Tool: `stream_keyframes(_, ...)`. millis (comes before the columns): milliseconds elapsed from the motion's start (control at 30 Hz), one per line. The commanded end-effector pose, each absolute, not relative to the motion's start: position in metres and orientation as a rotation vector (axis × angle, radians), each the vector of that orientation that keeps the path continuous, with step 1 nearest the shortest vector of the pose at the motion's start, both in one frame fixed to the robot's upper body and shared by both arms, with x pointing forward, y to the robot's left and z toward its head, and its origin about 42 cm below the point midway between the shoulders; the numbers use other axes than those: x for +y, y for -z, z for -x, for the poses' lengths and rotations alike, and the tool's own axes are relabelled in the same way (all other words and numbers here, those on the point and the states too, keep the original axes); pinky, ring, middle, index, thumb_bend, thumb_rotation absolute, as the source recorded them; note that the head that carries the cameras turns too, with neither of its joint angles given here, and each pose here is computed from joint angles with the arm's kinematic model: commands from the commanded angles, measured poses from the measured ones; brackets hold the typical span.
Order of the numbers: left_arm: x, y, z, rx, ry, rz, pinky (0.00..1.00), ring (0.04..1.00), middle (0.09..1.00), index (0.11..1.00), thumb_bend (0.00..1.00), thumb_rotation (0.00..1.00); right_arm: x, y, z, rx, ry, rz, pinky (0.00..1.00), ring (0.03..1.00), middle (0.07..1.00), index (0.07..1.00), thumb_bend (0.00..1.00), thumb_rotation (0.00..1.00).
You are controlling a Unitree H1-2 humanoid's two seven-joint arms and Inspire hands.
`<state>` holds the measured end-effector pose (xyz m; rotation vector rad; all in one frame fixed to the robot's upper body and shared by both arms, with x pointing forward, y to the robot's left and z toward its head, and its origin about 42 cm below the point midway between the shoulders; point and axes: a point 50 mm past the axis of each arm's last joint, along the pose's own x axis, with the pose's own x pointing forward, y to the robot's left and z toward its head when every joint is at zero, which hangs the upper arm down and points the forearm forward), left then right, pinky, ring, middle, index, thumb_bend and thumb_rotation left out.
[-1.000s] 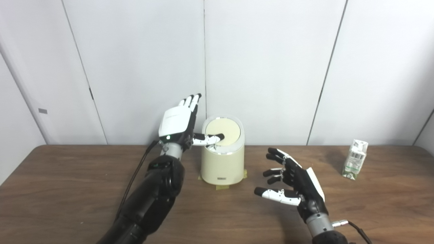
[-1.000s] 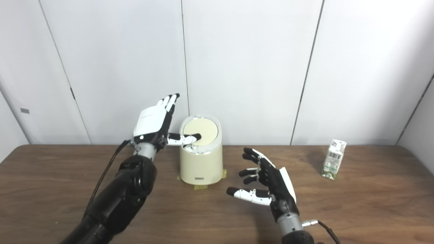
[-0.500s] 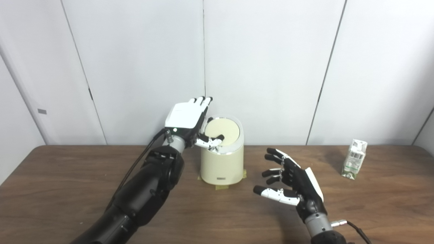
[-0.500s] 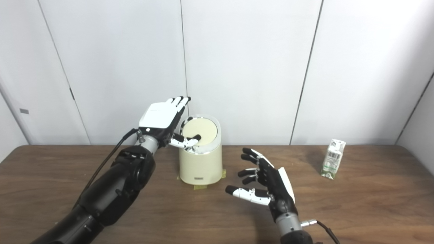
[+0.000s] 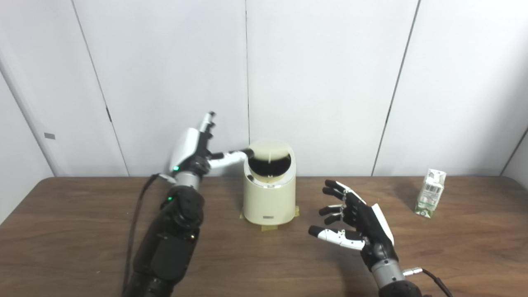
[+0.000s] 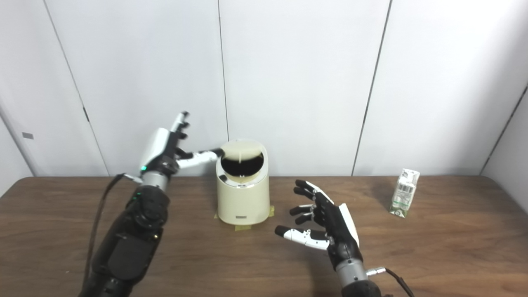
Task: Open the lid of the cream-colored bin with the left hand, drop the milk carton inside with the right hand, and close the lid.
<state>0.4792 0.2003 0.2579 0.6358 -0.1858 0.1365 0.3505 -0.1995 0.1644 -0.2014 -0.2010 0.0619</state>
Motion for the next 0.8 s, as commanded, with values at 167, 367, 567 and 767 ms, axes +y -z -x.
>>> stream_keyframes(167,0.23,-0.258,-0.447,-0.213,-0.136,-0.358,0.78,0.934,0.971,1.0,0.95,0.35,-0.199,-0.185,-0.358,-0.285,-0.066,0.215,0.5,0.601,0.809,0.819,0.61,0.2)
stream_keyframes(367,0.247,-0.224,-0.402,-0.176,-0.079,-0.309,0.8,0.861,0.861,0.885,0.92,0.32,-0.202,-0.186,-0.359,-0.279,-0.059,0.198,0.53,0.61,0.81,0.815,0.63,0.18)
stream_keyframes(567,0.252,-0.186,-0.367,-0.202,-0.002,-0.32,0.74,0.784,0.817,0.858,0.85,0.24,-0.204,-0.182,-0.361,-0.313,-0.041,0.094,0.52,0.614,0.819,0.84,0.68,0.11)
stream_keyframes(767,0.242,-0.157,-0.35,-0.26,-0.076,-0.3,0.47,0.544,0.619,0.699,0.83,0.18,-0.223,-0.183,-0.369,-0.336,-0.026,0.112,0.53,0.654,0.816,0.847,0.74,0.17)
